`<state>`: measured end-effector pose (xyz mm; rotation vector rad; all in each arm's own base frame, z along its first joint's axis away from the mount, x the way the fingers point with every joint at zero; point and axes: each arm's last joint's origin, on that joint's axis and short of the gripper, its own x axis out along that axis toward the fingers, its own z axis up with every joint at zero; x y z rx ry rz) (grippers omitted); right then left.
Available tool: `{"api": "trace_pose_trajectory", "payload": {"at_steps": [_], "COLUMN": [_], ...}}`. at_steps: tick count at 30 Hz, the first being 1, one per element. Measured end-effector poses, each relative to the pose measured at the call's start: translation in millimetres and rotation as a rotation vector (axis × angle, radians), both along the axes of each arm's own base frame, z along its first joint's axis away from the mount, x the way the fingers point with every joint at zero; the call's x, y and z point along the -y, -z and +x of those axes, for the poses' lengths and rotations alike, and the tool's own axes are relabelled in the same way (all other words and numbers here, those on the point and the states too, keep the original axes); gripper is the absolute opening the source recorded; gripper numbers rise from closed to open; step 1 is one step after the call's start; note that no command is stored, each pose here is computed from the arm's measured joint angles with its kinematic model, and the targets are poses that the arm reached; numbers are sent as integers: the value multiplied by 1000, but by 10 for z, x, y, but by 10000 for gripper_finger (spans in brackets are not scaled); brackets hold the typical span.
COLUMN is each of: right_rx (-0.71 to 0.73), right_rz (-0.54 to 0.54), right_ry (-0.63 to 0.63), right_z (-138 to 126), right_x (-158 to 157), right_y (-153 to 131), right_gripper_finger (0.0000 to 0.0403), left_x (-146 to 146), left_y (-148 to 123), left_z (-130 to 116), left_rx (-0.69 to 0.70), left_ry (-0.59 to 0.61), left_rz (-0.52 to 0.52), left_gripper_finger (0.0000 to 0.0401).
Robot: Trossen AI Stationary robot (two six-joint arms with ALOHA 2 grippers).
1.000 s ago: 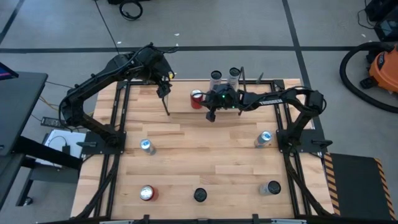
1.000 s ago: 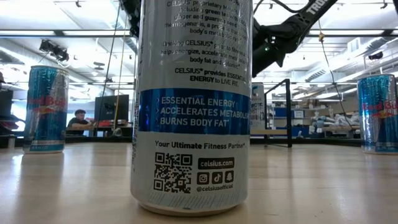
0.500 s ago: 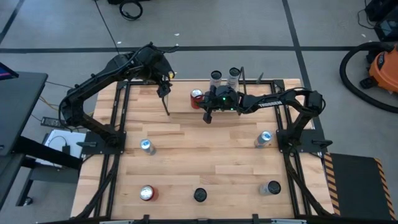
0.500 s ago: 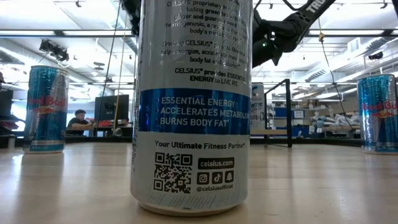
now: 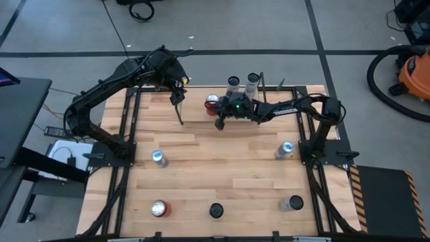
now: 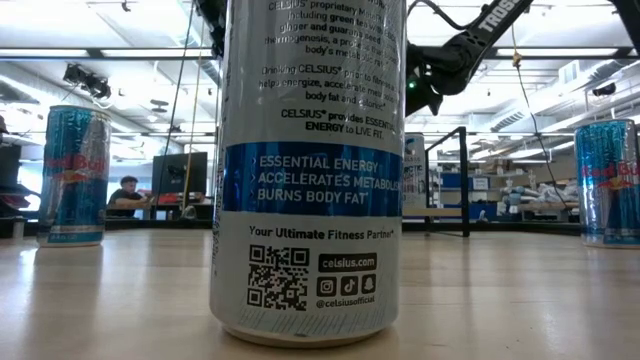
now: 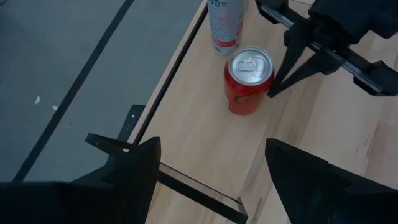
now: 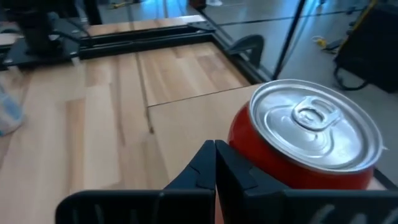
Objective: Place canned beverage on shelf
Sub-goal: Put the top red-black soda can on the shelf
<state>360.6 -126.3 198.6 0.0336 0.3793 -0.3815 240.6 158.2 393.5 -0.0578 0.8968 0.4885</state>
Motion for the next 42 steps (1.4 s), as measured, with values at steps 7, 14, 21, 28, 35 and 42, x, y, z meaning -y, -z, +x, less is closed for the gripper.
{"api": "trace_pose_trajectory", "payload": {"at_steps": [7,14,21,28,35,42], "right_rx": [3,8,27,53,141,204], "right_rz": [4,14,40,38,6,-144], "right_ry": [68,98,74,21,-8,59], "right_z": [-44,-91,-102,-46,-113,-404], "right_x": [120,238,272,149,15,-10], "right_y": [2,2,-4,-39,-378,-902], "right_gripper_finger": [7,7,7,8,8,8], "left_x": [-1,-1,-1,-1,-1,-1], "left_y": [-1,-1,-1,-1,-1,-1], "left_z": [1,1,1,1,1,1], "left_rx": [1,0,0,1,0,1], "left_ry": [1,2,2,2,2,2], "left_rz": [1,3,3,2,2,2], "left_gripper_finger": [291,291,291,291,291,291]}}
